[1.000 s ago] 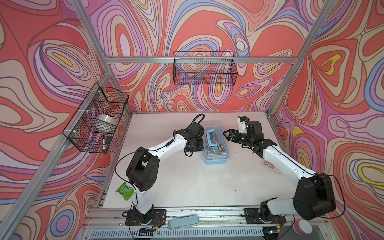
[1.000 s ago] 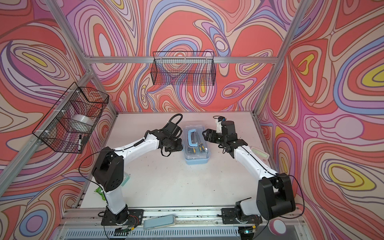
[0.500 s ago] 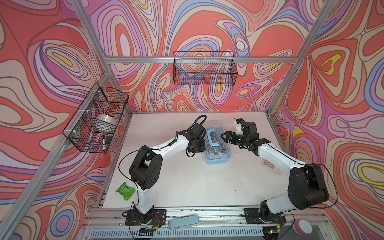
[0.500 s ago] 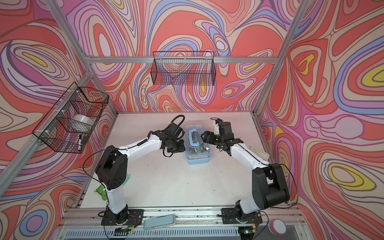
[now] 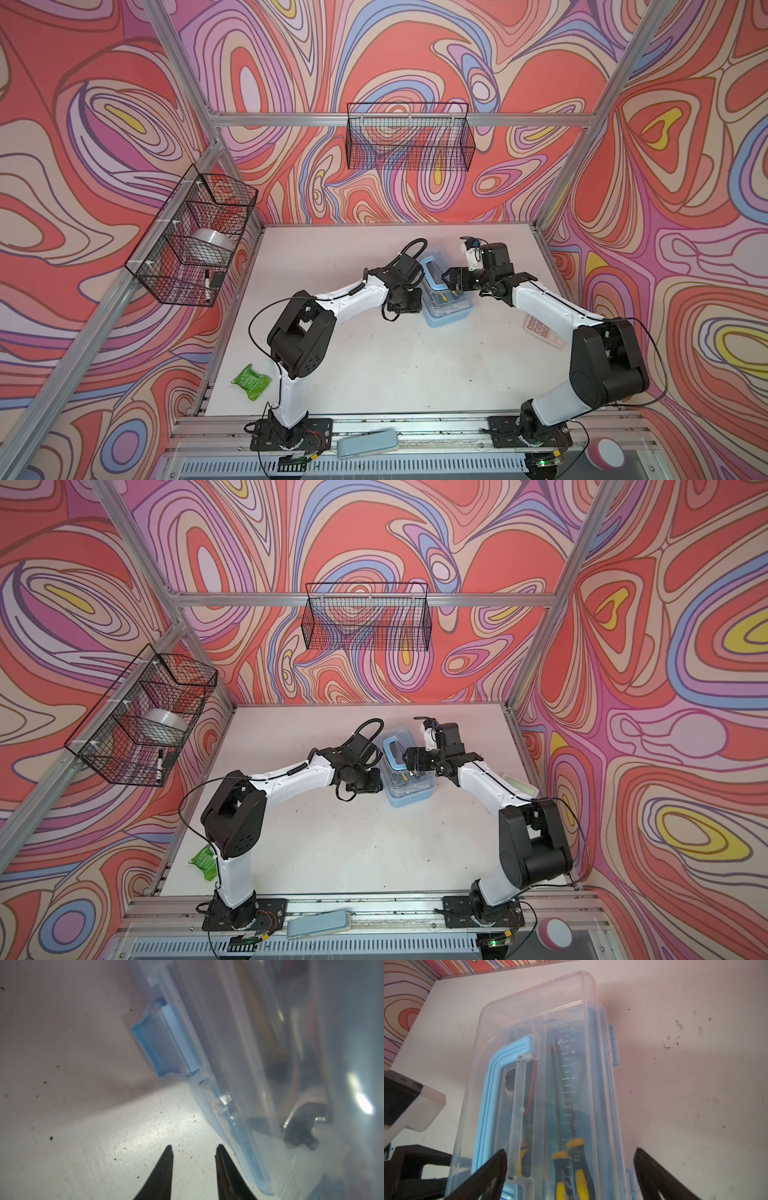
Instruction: Pack the tool kit
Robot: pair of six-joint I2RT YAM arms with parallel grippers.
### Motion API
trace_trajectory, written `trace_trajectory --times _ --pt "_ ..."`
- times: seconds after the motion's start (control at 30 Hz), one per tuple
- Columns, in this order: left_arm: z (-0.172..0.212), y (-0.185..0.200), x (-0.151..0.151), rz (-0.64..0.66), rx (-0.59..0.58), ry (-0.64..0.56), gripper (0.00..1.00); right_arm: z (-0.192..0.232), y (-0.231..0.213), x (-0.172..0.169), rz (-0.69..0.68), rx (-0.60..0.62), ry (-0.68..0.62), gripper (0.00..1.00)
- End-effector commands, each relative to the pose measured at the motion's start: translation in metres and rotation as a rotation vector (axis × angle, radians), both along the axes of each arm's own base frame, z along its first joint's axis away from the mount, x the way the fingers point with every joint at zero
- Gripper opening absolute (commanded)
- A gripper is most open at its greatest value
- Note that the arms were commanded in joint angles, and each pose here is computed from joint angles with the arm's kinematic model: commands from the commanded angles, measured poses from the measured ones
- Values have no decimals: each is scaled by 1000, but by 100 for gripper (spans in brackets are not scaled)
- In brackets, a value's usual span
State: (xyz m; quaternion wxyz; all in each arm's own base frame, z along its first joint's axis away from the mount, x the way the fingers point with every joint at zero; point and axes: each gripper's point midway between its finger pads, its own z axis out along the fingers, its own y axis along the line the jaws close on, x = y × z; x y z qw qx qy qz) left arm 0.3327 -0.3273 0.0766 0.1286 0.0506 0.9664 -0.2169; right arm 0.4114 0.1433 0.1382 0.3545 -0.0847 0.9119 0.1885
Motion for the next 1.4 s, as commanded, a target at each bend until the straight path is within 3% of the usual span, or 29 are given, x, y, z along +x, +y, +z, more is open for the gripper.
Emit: trace_trajectory --times 0.0,0.4,0.57,0.8,1.0,1.1,1.37 --pt "11 13 5 11 -16 -46 36 9 0 9 51 -62 -41 98" --pt "6 36 2 -41 81 -114 55 -10 -1 22 100 -153 33 96" --pt "1 46 2 -36 118 -139 74 -11 5 22 130 -165 31 95" --pt "-1 49 1 -34 131 -143 79 -10 10 16 157 -151 29 95" --pt "0 51 3 -25 137 -155 92 -15 12 14 181 -156 60 95" --pt "1 54 4 -17 150 -168 99 -21 11 13 184 -178 78 92" --pt "-3 55 3 -27 141 -182 100 -36 19 -1 268 -237 119 78"
